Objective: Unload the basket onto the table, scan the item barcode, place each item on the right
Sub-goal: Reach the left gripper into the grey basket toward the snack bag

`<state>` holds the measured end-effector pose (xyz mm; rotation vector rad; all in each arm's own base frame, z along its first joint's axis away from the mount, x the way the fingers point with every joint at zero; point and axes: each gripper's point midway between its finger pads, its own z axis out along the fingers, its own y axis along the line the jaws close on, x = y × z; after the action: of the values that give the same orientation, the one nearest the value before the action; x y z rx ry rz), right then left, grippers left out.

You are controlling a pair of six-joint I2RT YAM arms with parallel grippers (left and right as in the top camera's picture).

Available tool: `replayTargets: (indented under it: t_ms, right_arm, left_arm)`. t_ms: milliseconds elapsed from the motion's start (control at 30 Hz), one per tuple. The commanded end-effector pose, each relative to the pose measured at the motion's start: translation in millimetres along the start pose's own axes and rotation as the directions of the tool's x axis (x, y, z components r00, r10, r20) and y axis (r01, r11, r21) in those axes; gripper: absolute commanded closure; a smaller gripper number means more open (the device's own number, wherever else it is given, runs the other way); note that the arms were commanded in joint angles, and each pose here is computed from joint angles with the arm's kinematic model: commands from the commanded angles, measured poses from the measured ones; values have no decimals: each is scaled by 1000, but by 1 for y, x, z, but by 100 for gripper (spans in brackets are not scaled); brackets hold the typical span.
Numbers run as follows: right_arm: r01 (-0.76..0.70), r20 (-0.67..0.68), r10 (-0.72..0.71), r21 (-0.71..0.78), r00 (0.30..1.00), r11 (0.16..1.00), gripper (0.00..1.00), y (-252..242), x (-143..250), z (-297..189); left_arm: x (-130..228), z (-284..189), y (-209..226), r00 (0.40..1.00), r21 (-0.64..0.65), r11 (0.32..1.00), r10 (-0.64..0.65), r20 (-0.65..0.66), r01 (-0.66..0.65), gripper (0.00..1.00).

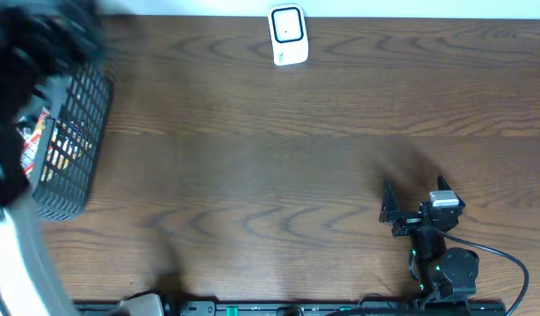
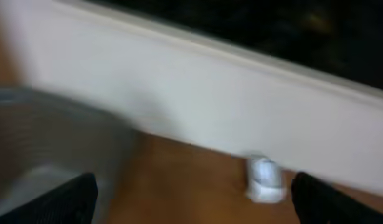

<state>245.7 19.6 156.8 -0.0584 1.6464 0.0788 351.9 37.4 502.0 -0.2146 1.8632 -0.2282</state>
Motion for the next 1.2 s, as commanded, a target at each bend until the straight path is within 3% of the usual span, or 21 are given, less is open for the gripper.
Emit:
replayTargets:
  t_ms: [0,133,233,267,333,467,600,700,767,1067,1167]
  right_arm:
    - [5,0,-5,2,1000,1000,1,0,1,0]
    - [5,0,-5,2,1000,1000,1,0,1,0]
    - [5,0,-5,2,1000,1000,1,0,1,0]
    - [5,0,-5,2,1000,1000,1,0,1,0]
    - [5,0,-5,2,1000,1000,1,0,1,0]
    - [5,0,-5,2,1000,1000,1,0,1,0]
    - [5,0,-5,2,1000,1000,1,0,1,0]
    - [5,0,-5,2,1000,1000,1,0,1,0]
    - [5,0,-5,2,1000,1000,1,0,1,0]
    - [5,0,-5,2,1000,1000,1,0,1,0]
    - [5,0,-5,2,1000,1000,1,0,1,0]
  left_arm:
    - [-8,22,136,988,-463,875,-155,13,143,2]
    - [38,39,200,955,-580,798,-277,-107,166,2]
    - [70,45,241,930,-663,740,-312,-194,110,2]
    - [85,42,264,921,-729,683,-313,-233,48,2]
    - [101,41,284,905,-760,647,-288,-314,-58,2]
    - [142,49,304,844,-713,673,-255,-472,-196,1]
    - [203,55,314,696,-561,738,-175,-696,-375,1]
    - [246,57,318,580,-436,776,-113,-807,-455,1]
    - [262,58,319,537,-386,788,-83,-839,-480,0]
    - [283,79,336,486,-273,779,47,-872,-564,0]
    - [304,89,336,465,-236,819,42,-884,-523,0]
